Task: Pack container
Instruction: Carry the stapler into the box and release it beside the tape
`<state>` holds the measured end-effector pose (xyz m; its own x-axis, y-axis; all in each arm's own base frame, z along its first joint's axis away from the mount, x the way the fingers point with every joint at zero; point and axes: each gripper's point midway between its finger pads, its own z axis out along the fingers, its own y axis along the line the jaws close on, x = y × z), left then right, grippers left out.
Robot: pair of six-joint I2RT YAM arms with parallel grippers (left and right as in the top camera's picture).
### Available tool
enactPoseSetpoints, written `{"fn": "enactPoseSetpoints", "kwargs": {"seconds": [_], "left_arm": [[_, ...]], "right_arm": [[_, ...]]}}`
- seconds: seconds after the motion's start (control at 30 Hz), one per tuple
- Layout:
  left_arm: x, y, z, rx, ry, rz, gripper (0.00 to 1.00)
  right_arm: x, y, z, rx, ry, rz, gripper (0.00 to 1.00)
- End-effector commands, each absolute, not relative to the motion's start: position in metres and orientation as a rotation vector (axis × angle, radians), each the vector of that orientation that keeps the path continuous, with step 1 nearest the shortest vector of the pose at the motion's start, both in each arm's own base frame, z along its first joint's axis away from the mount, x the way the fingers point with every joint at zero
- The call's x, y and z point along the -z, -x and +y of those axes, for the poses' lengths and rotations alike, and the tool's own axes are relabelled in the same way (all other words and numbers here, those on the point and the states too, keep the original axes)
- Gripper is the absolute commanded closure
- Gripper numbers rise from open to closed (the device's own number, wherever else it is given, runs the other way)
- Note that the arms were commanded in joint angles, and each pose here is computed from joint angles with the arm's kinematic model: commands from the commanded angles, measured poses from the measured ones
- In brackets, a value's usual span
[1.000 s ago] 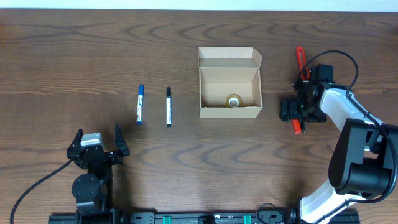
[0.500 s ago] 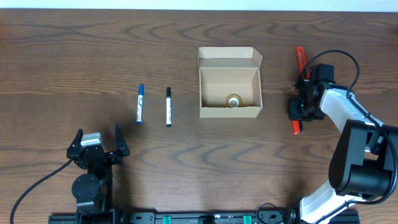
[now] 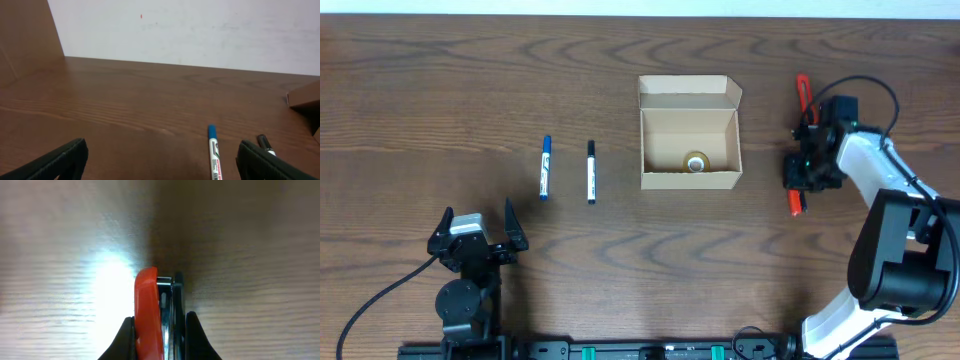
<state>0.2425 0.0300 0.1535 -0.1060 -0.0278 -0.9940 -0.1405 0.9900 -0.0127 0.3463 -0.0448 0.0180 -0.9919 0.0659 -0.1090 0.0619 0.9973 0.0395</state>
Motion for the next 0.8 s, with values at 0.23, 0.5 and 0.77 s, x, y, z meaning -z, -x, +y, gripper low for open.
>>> {"fn": "enactPoseSetpoints", "kwargs": {"seconds": [0.23, 0.5, 0.77], "left_arm": [[-0.135, -0.241, 0.032, -0.096, 0.147, 1.726, 0.05], [-0.135, -0.241, 0.032, -0.096, 0.147, 1.726, 0.05], [-0.135, -0.241, 0.032, -0.096, 0.147, 1.726, 0.05]], "right_arm": [[-0.176, -0.433, -0.012, -0.221, 0.162, 2.729, 0.99], [-0.281, -0.439, 0.080, -0.362, 0.617, 2.447, 0.99], [-0.266, -0.419, 0.169, -0.419, 0.957, 2.384, 0.99]]}}
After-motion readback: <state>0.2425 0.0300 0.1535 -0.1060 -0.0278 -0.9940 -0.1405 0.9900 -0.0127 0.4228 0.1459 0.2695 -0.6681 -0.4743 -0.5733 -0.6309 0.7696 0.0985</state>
